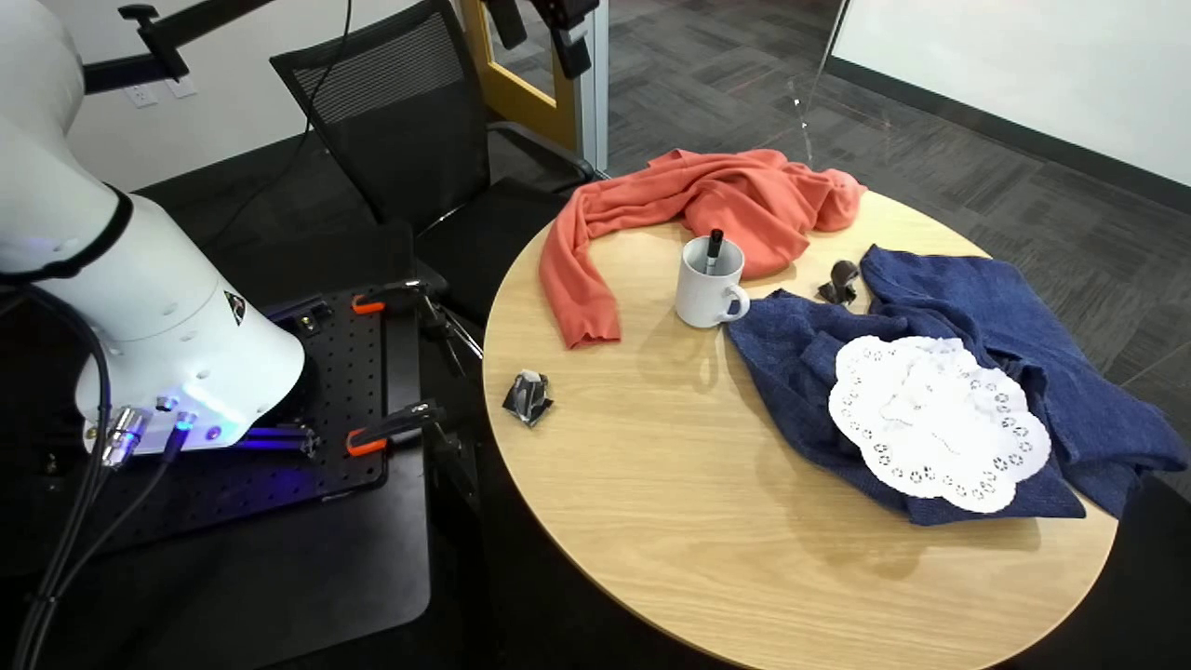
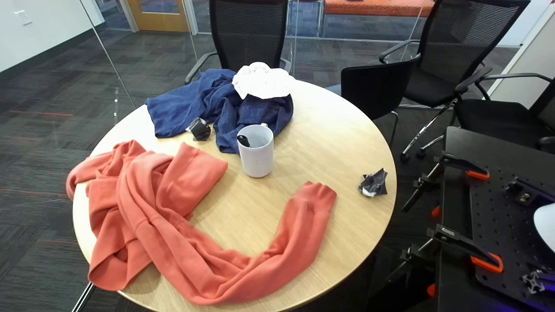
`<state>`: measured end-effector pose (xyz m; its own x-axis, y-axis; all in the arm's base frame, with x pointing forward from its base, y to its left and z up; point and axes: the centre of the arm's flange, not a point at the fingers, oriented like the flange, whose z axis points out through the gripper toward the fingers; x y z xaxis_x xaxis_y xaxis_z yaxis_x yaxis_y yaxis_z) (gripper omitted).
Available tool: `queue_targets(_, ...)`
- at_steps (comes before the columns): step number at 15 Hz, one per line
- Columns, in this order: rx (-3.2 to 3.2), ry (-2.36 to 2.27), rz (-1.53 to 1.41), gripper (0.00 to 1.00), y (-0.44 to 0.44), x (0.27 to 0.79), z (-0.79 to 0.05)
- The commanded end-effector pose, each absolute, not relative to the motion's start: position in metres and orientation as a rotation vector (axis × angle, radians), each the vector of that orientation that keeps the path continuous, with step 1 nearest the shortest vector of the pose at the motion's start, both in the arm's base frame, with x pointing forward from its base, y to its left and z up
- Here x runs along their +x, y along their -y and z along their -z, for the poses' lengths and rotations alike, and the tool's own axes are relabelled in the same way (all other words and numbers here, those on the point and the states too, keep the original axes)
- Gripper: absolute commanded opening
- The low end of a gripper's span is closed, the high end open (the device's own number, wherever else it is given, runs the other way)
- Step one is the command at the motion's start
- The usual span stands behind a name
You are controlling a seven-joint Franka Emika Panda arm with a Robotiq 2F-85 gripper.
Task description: Remove the marker from the mug and put it on the table.
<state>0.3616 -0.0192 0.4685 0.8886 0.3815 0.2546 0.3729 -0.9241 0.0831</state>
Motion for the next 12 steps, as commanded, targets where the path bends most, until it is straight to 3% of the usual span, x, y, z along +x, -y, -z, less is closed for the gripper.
queue_targets(1,3.022,-0.604,-0.418,1.00,0.019,0.362,-0.469)
queue_targets(5,3.022,-0.603,-0.418,1.00,0.019,0.362,-0.469)
queue_targets(12,2.945,-0.745,-0.645,1.00,0.003,0.412,-0.452)
